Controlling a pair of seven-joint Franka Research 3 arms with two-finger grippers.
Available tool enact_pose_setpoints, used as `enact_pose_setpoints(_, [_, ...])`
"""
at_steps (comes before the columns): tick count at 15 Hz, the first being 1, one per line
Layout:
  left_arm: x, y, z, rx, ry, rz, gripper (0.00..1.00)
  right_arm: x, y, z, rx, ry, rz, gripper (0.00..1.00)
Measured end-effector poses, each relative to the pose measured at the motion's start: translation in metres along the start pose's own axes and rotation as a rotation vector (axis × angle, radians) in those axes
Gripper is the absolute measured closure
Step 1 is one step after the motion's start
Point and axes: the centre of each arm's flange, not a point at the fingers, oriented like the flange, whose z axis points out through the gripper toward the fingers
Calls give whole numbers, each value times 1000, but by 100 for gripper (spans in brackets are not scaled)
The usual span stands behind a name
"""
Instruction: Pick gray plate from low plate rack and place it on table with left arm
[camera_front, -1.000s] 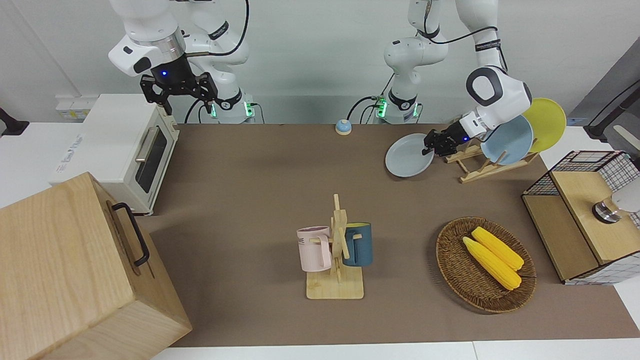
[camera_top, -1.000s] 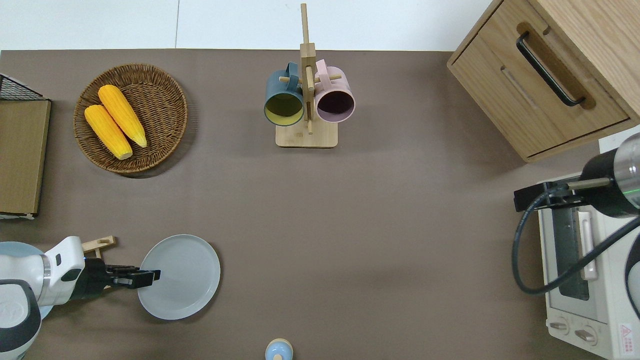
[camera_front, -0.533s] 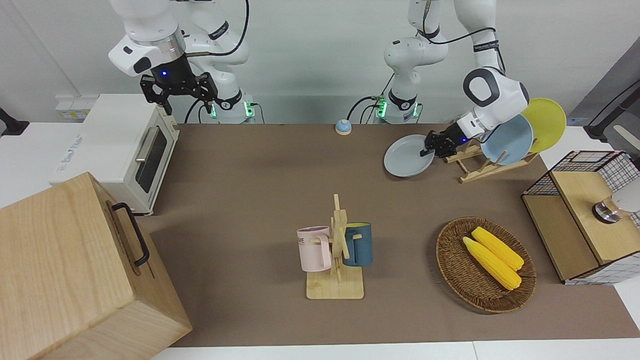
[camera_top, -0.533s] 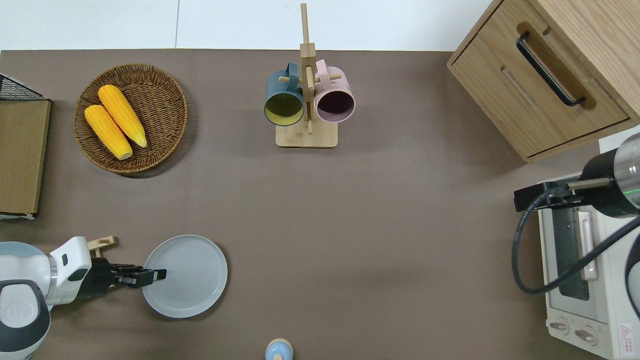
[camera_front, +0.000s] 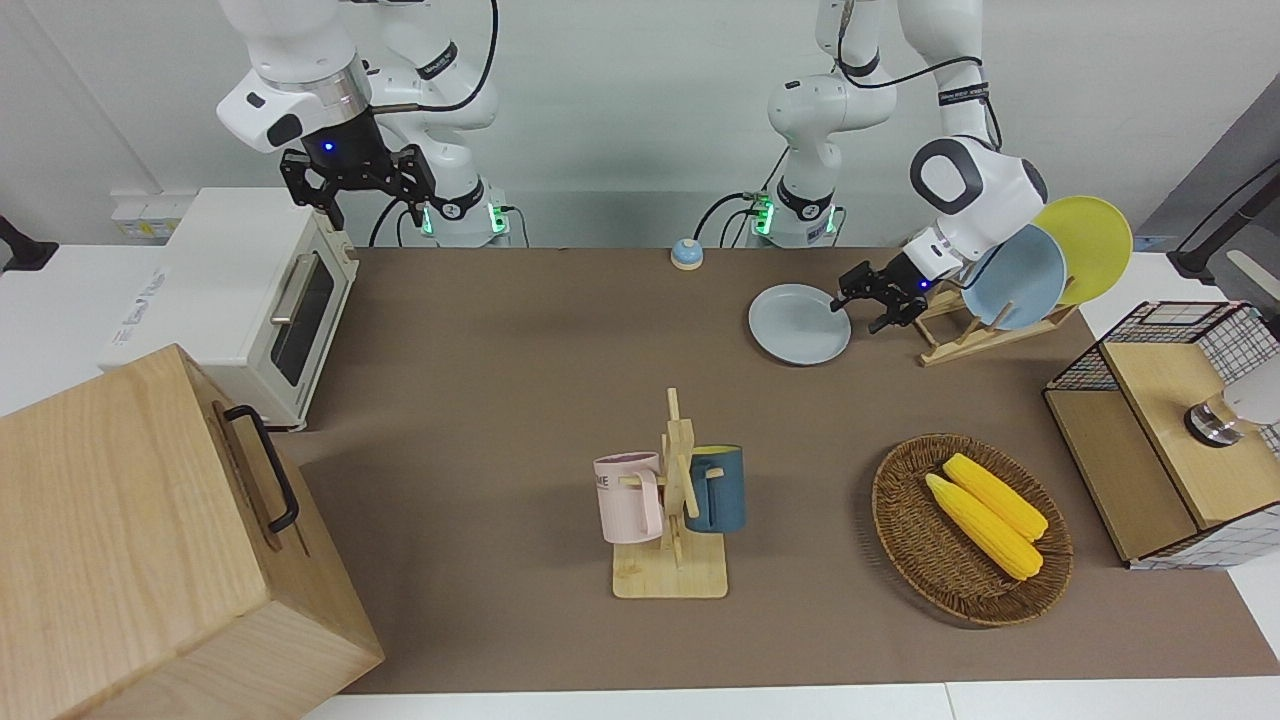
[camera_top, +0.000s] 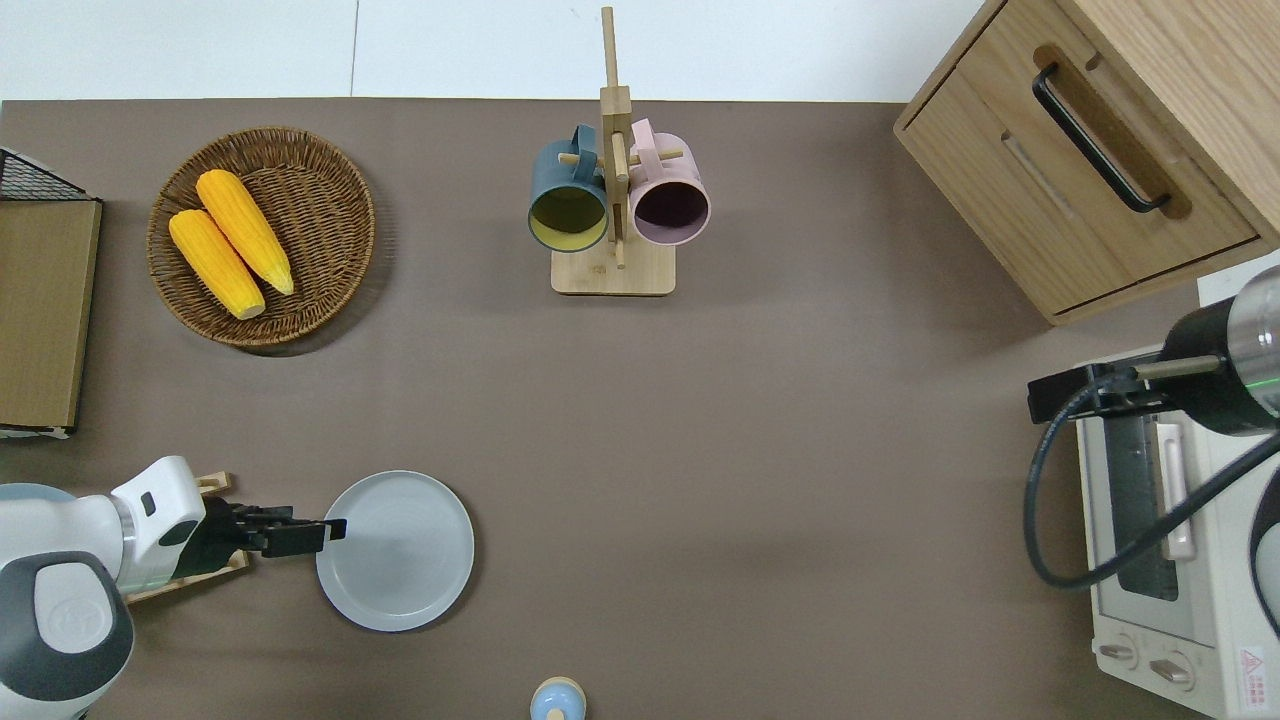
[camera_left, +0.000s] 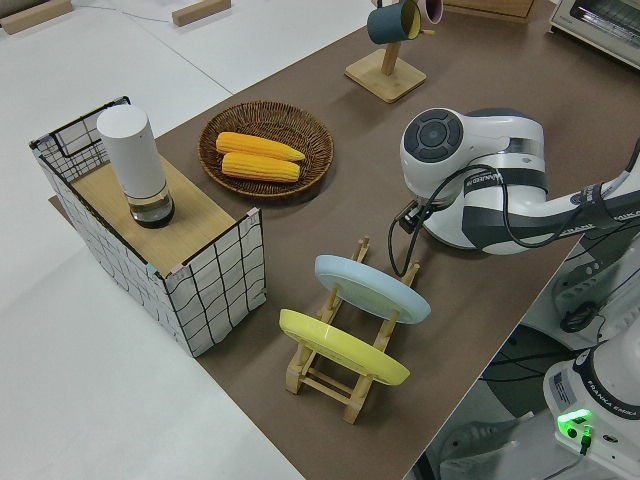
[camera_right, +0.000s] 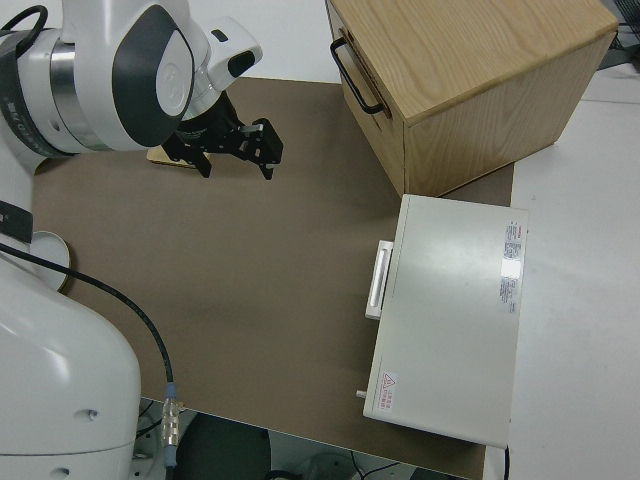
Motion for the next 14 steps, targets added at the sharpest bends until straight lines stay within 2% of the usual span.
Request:
enact_pose_setpoints(2, [9, 10, -9, 47, 6, -14, 0, 0, 0, 0, 0, 0, 0, 1])
enact_pose_setpoints(6, [36, 40, -64, 226, 42, -64, 0, 0, 0, 0, 0, 0, 0, 1])
enact_pose_setpoints(9, [60, 82, -116, 311, 17, -98, 0, 0, 0, 0, 0, 0, 0, 1])
enact_pose_setpoints(12, [77, 117, -185, 382, -23, -77, 0, 0, 0, 0, 0, 0, 0, 1])
enact_pose_setpoints(14, [86, 130, -209, 399, -10, -60, 0, 0, 0, 0, 0, 0, 0, 1])
